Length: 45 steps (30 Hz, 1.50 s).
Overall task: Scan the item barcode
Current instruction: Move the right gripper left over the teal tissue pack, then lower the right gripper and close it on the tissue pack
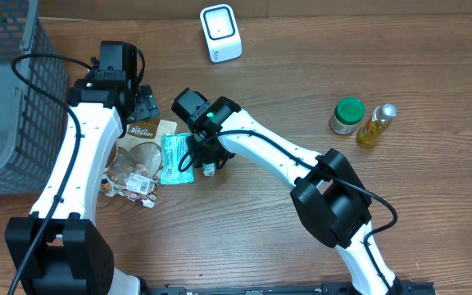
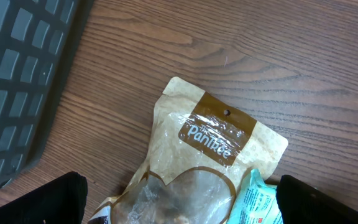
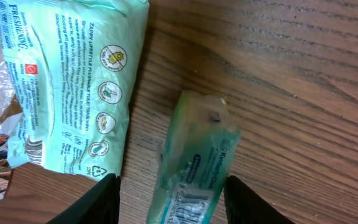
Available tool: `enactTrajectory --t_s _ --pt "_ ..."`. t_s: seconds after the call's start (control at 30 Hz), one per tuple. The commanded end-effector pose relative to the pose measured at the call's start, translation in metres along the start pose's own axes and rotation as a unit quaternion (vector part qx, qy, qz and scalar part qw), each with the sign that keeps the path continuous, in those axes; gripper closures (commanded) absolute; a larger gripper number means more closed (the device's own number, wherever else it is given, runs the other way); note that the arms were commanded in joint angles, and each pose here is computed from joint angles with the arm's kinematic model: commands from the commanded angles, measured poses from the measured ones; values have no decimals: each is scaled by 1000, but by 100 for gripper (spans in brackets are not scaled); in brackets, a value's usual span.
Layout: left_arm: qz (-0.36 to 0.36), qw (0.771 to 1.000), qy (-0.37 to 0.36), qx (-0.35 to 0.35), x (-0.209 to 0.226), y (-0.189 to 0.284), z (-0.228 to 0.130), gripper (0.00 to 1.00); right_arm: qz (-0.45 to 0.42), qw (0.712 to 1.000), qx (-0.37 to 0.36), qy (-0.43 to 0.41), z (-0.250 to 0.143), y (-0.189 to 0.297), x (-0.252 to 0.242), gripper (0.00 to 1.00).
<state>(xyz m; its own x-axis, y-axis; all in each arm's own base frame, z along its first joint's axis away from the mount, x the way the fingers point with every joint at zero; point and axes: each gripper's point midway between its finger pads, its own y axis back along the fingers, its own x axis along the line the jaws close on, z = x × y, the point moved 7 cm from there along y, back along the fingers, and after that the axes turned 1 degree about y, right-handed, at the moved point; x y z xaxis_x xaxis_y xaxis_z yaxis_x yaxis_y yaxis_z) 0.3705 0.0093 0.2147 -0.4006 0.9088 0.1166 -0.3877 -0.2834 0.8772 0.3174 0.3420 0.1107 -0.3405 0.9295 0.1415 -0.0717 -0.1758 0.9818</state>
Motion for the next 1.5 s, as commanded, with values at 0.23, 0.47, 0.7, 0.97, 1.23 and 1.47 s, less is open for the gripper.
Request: enactTrajectory --t_s 0.23,0.47,0.7,0.97,1.23,1.47 --pt "4 1000 -4 0 -2 -2 0 0 -11 1000 13 -1 -10 -17 -5 56" --pt "4 1000 -4 0 -2 -2 0 0 -11 1000 13 -2 -10 -17 -6 74" --pt "4 1000 -4 0 -2 -2 0 0 -89 996 3 -18 -1 3 -35 78" --pt "4 1000 -4 0 -2 -2 0 0 -120 991 7 -54 7 16 -71 78" --pt "4 1000 -4 0 -2 -2 0 0 -118 992 8 -54 7 15 -71 70" --pt "4 1000 -4 0 -2 -2 0 0 -116 992 9 -54 7 15 -70 47"
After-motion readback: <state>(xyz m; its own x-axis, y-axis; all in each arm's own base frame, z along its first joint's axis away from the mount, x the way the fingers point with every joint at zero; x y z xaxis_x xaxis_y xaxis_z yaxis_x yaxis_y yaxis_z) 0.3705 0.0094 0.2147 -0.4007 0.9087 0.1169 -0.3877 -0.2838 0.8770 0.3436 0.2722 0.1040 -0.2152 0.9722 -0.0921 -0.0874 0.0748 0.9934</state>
